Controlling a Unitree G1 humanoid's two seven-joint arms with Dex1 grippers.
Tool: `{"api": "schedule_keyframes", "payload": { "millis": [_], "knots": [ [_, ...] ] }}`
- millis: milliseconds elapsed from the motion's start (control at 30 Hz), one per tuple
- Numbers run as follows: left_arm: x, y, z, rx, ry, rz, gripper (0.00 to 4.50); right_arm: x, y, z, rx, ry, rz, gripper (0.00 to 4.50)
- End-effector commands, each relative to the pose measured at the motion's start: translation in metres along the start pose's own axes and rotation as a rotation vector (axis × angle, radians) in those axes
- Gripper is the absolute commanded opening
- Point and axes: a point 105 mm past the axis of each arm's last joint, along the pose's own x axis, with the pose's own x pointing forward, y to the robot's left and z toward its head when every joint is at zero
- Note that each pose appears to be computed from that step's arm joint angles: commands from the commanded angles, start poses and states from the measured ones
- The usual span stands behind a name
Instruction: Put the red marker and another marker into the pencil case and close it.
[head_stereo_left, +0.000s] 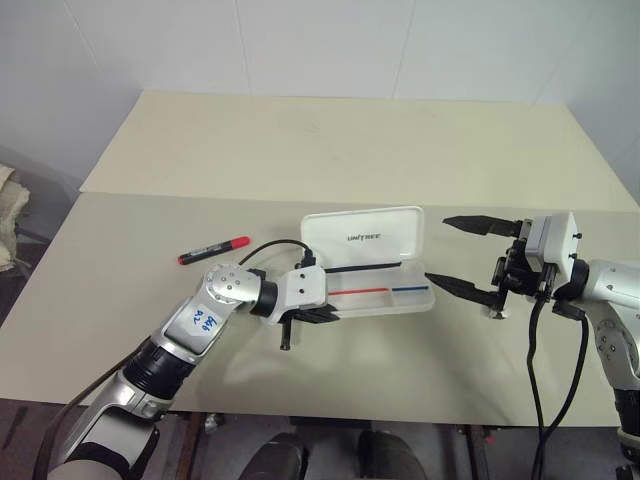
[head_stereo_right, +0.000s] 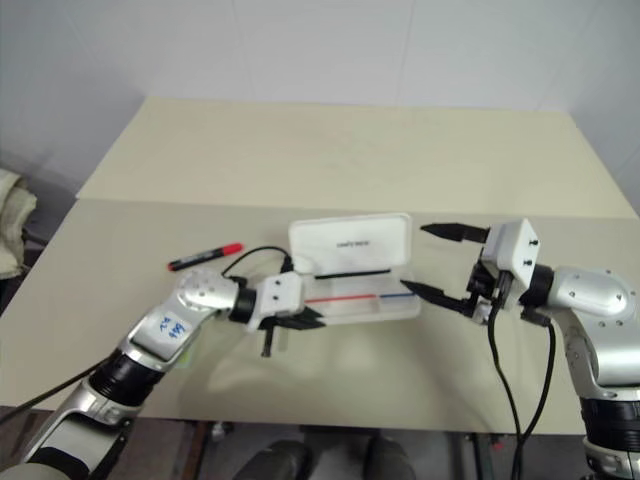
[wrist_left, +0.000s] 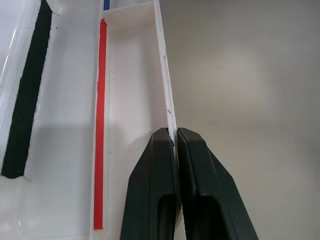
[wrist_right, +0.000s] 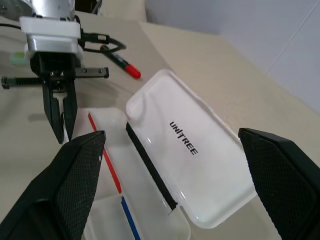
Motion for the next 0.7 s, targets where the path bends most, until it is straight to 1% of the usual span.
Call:
{"api": "schedule_keyframes", "payload": {
  "millis": [33,233,433,467,500,600,633,700],
  "knots": [
    [0.006,-0.004,0.009,0.047,-0.021,-0.04,0.01,-0.012,-0.003,0.008,-0.032,0.005,-0.03,4.5],
    [0.014,-0.008,0.008,0.032,0.004,-0.057,0.01,-0.015,0.0,0.008,-0.025,0.013,-0.048,4.5],
    [0.016,-0.007,0.0,-0.04,0.045,-0.015,0.01,-0.012,0.002,0.01,-0.028,0.003,-0.051,4.5],
    [0.017,-0.007,0.0,-0.047,0.049,-0.012,0.6,-0.011,0.002,0.01,-0.029,0.0,-0.051,4.5],
    [0.017,-0.007,0.0,-0.053,0.049,-0.006,0.8,-0.011,0.002,0.011,-0.029,-0.002,-0.051,4.5],
    [0.018,-0.006,0.003,-0.062,0.031,0.02,1.88,-0.007,0.002,0.011,-0.029,-0.012,-0.046,4.5],
    [0.018,-0.006,0.004,-0.067,0.022,0.024,2.17,-0.006,0.003,0.011,-0.028,-0.016,-0.044,4.5],
    [0.017,-0.005,0.007,-0.077,0.006,0.033,2.92,-0.003,0.003,0.01,-0.026,-0.024,-0.039,4.5]
  ]
}}
